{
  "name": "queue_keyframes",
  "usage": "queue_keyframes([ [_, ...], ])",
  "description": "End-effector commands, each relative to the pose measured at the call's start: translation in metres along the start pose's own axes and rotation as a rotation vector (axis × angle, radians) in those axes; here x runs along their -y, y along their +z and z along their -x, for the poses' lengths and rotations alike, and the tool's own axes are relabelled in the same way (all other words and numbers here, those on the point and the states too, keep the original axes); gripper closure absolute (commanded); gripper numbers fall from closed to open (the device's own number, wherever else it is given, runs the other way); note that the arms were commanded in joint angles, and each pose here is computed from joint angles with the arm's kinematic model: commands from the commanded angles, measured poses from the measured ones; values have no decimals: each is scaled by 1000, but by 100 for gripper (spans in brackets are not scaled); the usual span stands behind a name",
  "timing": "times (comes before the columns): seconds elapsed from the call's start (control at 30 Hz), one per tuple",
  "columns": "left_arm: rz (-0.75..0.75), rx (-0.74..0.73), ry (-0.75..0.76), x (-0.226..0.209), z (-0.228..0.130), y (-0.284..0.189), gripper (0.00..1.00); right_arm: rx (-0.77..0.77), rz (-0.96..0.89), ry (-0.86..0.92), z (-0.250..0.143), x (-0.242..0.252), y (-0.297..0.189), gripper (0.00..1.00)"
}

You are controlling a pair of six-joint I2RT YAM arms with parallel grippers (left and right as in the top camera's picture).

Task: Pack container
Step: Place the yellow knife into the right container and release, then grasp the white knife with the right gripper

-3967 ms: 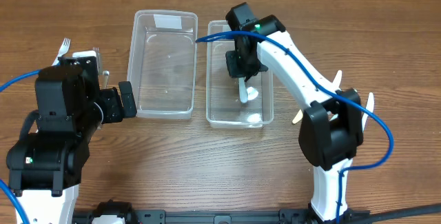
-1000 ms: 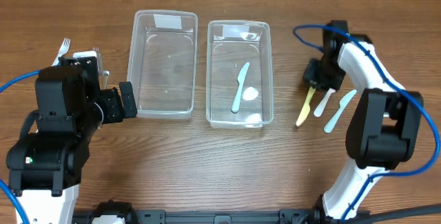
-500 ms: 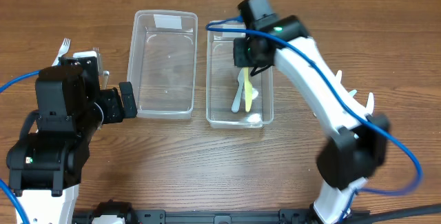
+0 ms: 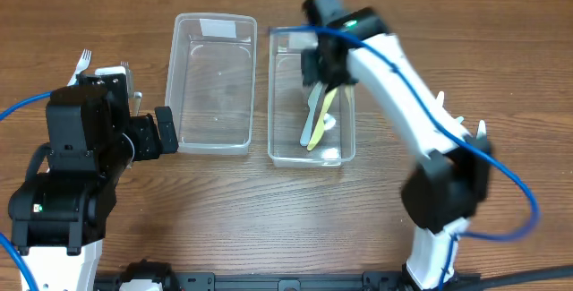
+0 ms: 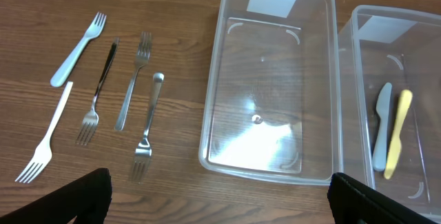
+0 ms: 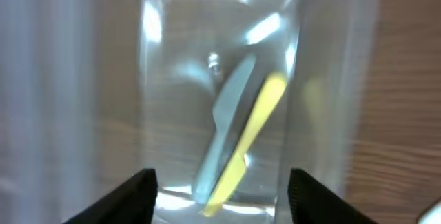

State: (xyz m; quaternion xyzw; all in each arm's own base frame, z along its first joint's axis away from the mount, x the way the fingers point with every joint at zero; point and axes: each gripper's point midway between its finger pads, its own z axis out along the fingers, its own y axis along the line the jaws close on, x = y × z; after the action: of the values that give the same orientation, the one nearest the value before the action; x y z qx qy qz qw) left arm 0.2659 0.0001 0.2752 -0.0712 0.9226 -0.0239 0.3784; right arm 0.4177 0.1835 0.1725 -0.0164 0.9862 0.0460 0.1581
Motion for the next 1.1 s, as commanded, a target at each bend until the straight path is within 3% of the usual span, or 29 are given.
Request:
queue_keyframes([
  [0.0,-19,25,1,3,8,-7,0,300,6,290,40,80,-127,26],
  [0.03,-19,25,1,3,8,-7,0,306,-13,365,38,103,-134,24],
  [0.13,-19,25,1,3,8,-7,0,226,-72,595,17,180,-133,2],
  [0.27,-19,25,0,3,8,-7,0,22,-127,731,-27,231,-76,0],
  [0.43,-19,25,1,3,8,-7,0,-153,-161,742,-81,238,14,0],
  [0.6,-19,25,1,3,8,-7,0,-208,-164,745,-122,237,64,0],
  [1.07,-19,24,0,3,8,-7,0,-172,-121,666,-133,235,96,0],
])
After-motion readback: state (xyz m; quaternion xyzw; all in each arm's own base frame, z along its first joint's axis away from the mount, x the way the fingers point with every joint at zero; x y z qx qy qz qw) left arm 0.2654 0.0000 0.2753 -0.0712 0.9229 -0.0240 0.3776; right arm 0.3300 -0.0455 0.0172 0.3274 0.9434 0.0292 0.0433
